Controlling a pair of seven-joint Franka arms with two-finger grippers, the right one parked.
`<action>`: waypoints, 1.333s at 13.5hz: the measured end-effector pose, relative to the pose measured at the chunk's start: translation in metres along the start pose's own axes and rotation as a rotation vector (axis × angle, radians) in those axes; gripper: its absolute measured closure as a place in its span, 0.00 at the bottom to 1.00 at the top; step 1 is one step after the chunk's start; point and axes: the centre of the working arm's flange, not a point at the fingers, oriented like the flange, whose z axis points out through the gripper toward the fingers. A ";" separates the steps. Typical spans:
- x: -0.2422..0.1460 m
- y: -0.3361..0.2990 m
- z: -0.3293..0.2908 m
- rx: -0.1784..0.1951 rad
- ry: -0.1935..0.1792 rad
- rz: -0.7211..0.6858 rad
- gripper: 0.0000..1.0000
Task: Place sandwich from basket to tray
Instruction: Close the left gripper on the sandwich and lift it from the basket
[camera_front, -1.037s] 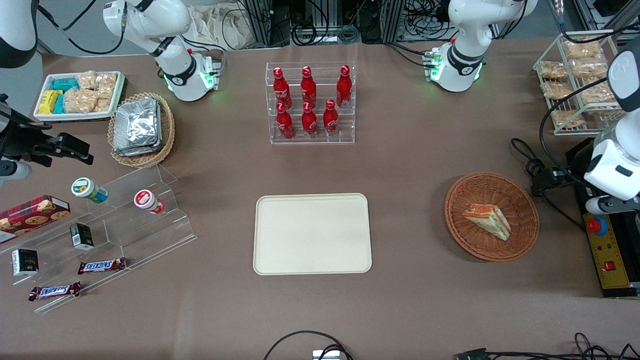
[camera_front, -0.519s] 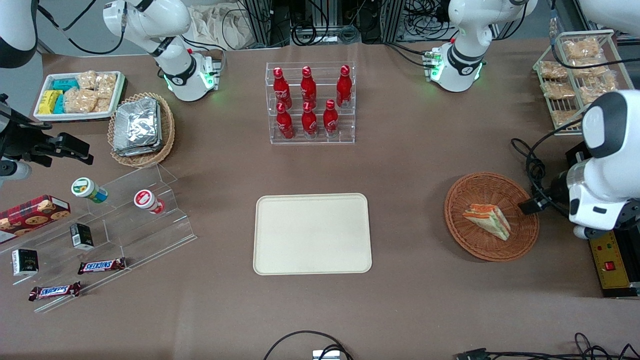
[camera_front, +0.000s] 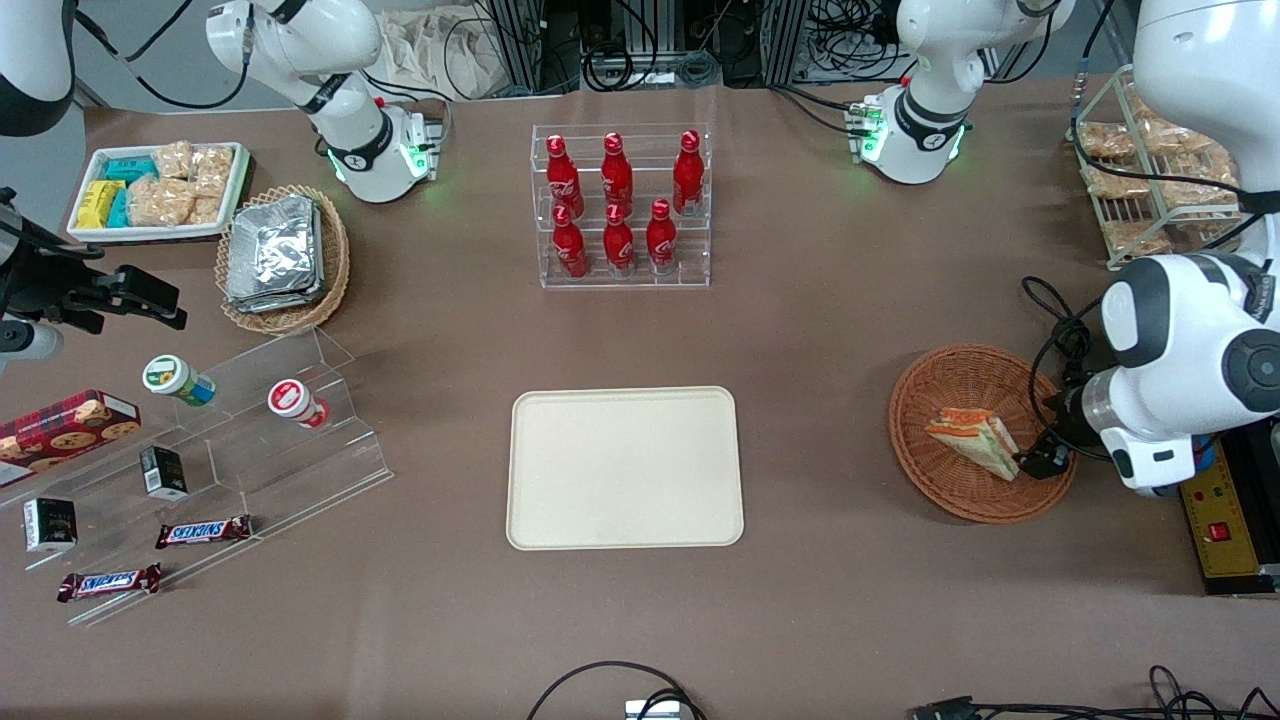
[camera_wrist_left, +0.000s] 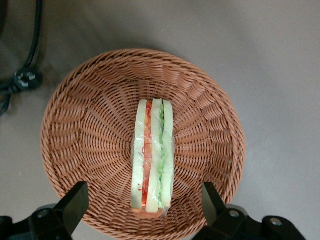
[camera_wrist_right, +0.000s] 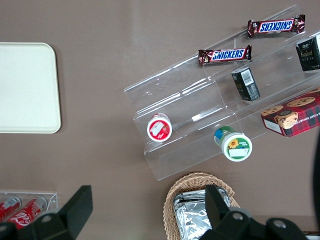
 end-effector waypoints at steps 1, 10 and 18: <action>-0.001 0.001 0.005 0.000 -0.009 -0.028 0.00; -0.010 -0.005 0.069 -0.018 -0.073 -0.101 0.00; -0.022 -0.017 0.101 -0.057 -0.046 -0.089 0.23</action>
